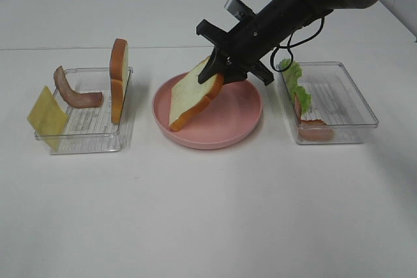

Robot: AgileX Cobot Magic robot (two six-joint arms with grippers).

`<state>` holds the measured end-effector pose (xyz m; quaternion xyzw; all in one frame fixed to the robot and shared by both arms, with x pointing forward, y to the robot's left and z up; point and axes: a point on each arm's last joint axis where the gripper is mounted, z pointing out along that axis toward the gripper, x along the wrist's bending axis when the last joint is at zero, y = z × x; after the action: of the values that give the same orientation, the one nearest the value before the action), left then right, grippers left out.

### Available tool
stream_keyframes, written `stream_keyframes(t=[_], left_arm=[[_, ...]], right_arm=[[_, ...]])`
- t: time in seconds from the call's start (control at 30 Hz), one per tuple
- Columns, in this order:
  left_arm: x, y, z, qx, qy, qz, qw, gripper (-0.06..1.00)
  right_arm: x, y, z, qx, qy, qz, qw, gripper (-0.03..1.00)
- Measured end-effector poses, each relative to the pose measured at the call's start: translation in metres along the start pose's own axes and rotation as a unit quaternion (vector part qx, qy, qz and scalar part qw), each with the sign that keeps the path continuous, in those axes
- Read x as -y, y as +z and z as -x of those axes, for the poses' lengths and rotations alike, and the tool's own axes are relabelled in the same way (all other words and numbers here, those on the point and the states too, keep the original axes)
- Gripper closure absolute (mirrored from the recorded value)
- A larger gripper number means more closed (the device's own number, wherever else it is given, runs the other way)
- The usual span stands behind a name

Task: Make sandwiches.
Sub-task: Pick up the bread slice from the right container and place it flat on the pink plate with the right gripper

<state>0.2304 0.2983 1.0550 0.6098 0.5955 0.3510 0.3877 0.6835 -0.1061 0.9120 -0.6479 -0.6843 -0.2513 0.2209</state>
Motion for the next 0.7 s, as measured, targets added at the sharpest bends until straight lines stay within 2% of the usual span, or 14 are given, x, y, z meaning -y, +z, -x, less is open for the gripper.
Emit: stream_keyframes(t=[0.03, 0.07, 0.1, 0.13, 0.17, 0.2, 0.23, 0.27, 0.33, 0.53, 0.6, 0.7], left_arm=[[0.0, 0.0, 0.0, 0.0, 0.0, 0.0, 1.0, -0.05], [0.0, 0.0, 0.0, 0.0, 0.0, 0.0, 1.0, -0.05], [0.0, 0.0, 0.0, 0.0, 0.0, 0.0, 1.0, -0.05], [0.0, 0.0, 0.0, -0.001, 0.001, 0.0, 1.0, -0.05], [0.0, 0.0, 0.0, -0.002, 0.001, 0.0, 1.0, -0.05], [0.0, 0.0, 0.0, -0.002, 0.001, 0.0, 1.0, -0.05], [0.0, 0.0, -0.001, -0.004, 0.002, 0.0, 1.0, -0.05], [0.0, 0.0, -0.001, -0.004, 0.002, 0.0, 1.0, -0.05], [0.0, 0.0, -0.001, -0.006, 0.003, 0.0, 1.0, -0.05], [0.0, 0.0, -0.002, -0.01, 0.005, 0.0, 1.0, -0.05], [0.0, 0.0, -0.002, -0.012, 0.007, 0.0, 1.0, -0.05], [0.0, 0.0, -0.002, -0.013, 0.007, 0.0, 1.0, -0.05]], right_arm=[[0.0, 0.0, 0.0, 0.0, 0.0, 0.0, 1.0, 0.71], [0.0, 0.0, 0.0, 0.003, -0.002, 0.001, 1.0, 0.61], [0.0, 0.0, 0.0, 0.003, -0.002, 0.001, 1.0, 0.61], [0.0, 0.0, 0.001, 0.008, -0.005, 0.0, 1.0, 0.55], [0.0, 0.0, 0.002, 0.01, -0.006, 0.0, 1.0, 0.41], [0.0, 0.0, 0.002, 0.01, -0.006, 0.0, 1.0, 0.41], [0.0, 0.0, 0.002, 0.014, -0.009, -0.002, 1.0, 0.31], [0.0, 0.0, 0.002, 0.014, -0.009, -0.002, 1.0, 0.31], [0.001, 0.0, 0.005, 0.028, -0.018, -0.009, 0.999, 0.23], [0.002, -0.007, 0.006, 0.061, -0.023, -0.02, 0.998, 0.2], [0.001, -0.022, -0.003, 0.079, -0.033, -0.024, 0.996, 0.2], [0.001, -0.027, -0.006, 0.082, -0.035, -0.024, 0.996, 0.2]])
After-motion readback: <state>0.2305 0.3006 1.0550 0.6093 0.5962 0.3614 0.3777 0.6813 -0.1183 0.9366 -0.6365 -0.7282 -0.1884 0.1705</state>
